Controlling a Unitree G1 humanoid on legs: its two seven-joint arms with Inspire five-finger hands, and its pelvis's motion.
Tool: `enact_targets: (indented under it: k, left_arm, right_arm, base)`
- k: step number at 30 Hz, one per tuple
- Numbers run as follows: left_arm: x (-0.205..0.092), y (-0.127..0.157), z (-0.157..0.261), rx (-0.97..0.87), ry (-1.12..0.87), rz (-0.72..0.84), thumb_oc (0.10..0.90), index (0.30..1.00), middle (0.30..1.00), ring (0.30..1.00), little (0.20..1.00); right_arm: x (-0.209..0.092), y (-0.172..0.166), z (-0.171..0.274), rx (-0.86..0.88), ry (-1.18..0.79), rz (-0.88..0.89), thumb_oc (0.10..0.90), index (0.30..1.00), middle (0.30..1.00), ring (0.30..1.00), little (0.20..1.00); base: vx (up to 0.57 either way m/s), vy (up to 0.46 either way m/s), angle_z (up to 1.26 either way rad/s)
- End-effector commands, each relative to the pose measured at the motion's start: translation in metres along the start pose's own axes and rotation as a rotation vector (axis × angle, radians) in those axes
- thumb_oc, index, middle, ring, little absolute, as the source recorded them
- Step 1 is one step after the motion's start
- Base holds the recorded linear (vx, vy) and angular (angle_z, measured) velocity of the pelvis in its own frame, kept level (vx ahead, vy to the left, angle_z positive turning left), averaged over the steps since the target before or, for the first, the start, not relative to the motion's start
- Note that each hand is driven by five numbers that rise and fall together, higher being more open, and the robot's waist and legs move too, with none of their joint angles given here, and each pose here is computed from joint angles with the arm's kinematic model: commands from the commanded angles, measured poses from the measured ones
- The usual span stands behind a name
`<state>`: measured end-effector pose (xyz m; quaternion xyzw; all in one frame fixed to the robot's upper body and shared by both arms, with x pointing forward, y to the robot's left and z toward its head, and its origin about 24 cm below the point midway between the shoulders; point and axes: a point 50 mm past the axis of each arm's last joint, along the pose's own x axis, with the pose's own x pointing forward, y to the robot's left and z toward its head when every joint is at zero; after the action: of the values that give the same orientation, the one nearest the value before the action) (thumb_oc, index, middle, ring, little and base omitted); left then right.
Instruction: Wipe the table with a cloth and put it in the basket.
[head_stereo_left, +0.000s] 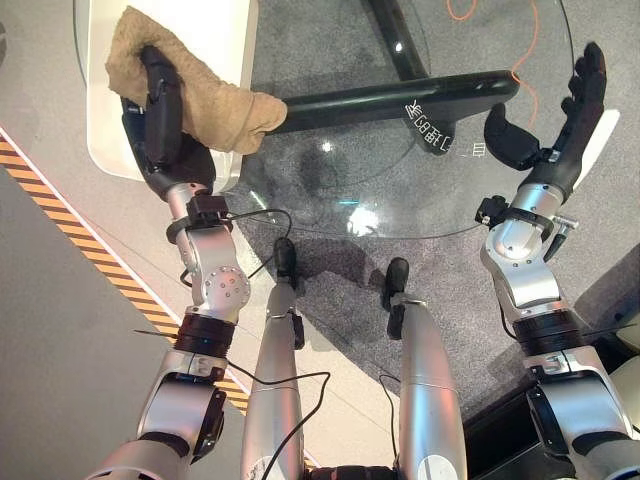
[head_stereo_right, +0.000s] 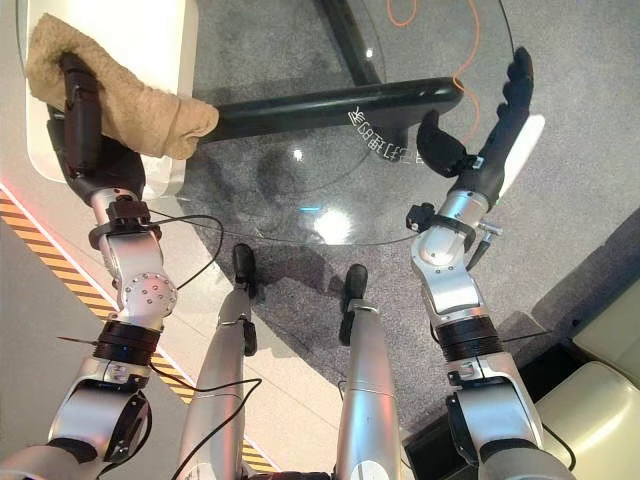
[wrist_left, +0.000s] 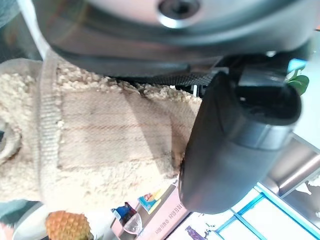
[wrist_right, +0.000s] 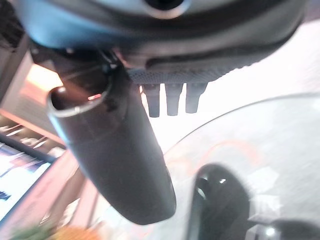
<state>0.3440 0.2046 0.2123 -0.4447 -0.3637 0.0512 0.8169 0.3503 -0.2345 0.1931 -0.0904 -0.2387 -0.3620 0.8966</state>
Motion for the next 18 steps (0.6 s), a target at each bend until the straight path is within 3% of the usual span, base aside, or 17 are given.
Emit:
enact_targets:
  k: [1, 10, 18]
  left_arm:
    - [0.031, -0.044, 0.053, -0.006, -0.317, -0.201, 0.100, 0.300, 0.300, 0.300, 0.200]
    - [0.042, -0.041, 0.062, 0.061, -0.367, -0.153, 0.100, 0.300, 0.300, 0.300, 0.200]
    - [0.060, -0.057, 0.076, 0.161, -0.436, -0.104, 0.100, 0.300, 0.300, 0.300, 0.200]
  right_arm:
    - [0.029, -0.031, 0.028, 0.062, -0.143, -0.202, 0.800, 0.900, 0.900, 0.900, 0.900]
    - [0.025, -0.063, -0.043, -0.100, 0.134, -0.371, 0.800, 0.900, 0.900, 0.900, 0.900]
    - [0.016, -0.090, -0.086, -0.282, 0.305, -0.399, 0.800, 0.900, 0.900, 0.900, 0.900]
  base:
    - [0.00, 0.000, 0.00]
    - [0.00, 0.000, 0.00]
    - [0.00, 0.000, 0.00]
